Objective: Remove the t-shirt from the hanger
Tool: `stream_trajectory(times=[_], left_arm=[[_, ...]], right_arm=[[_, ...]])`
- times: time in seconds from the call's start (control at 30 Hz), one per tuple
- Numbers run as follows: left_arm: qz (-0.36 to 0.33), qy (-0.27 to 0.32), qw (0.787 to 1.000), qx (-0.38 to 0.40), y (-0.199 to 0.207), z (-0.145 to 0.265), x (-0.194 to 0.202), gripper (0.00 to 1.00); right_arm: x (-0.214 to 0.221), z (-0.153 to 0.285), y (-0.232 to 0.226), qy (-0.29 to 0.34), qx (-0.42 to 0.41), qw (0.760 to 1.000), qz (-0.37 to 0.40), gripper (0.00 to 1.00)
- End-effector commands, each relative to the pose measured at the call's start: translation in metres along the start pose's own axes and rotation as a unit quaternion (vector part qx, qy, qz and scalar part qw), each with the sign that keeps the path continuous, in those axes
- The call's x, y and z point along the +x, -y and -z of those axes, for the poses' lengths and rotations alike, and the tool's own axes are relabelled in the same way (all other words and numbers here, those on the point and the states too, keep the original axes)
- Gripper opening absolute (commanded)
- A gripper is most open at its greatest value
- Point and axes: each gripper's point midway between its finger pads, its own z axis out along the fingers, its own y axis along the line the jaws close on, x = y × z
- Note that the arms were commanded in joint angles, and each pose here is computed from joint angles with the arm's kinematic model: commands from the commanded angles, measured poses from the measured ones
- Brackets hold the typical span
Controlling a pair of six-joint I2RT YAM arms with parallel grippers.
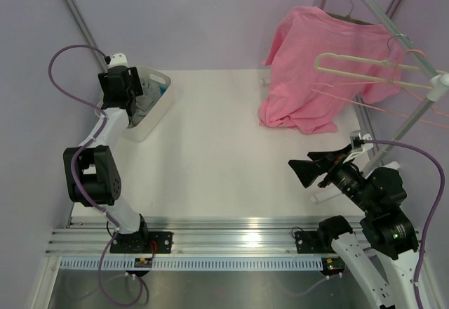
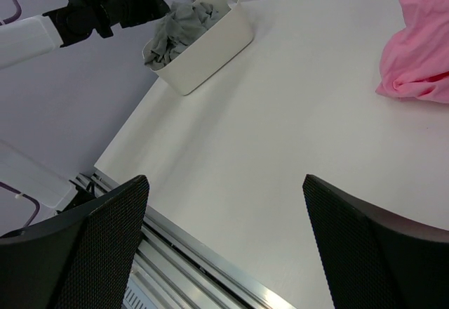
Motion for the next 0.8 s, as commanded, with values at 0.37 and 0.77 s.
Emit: stream_trajectory(times=[0.37, 0.77], left_arm=[[0.056, 0.047, 0.997, -0.022, -0.007, 0.003, -0.079, 0.8], [0.12, 0.018, 0.991, -0.061, -0.042, -0.069, -0.034, 0.7]], right_arm=[[-0.004, 0.004, -0.009, 0.017, -0.025, 0.999, 0.013, 0.98], [-0.007, -0.004, -0.004, 0.017, -0.014, 1.0, 0.011, 0.99]])
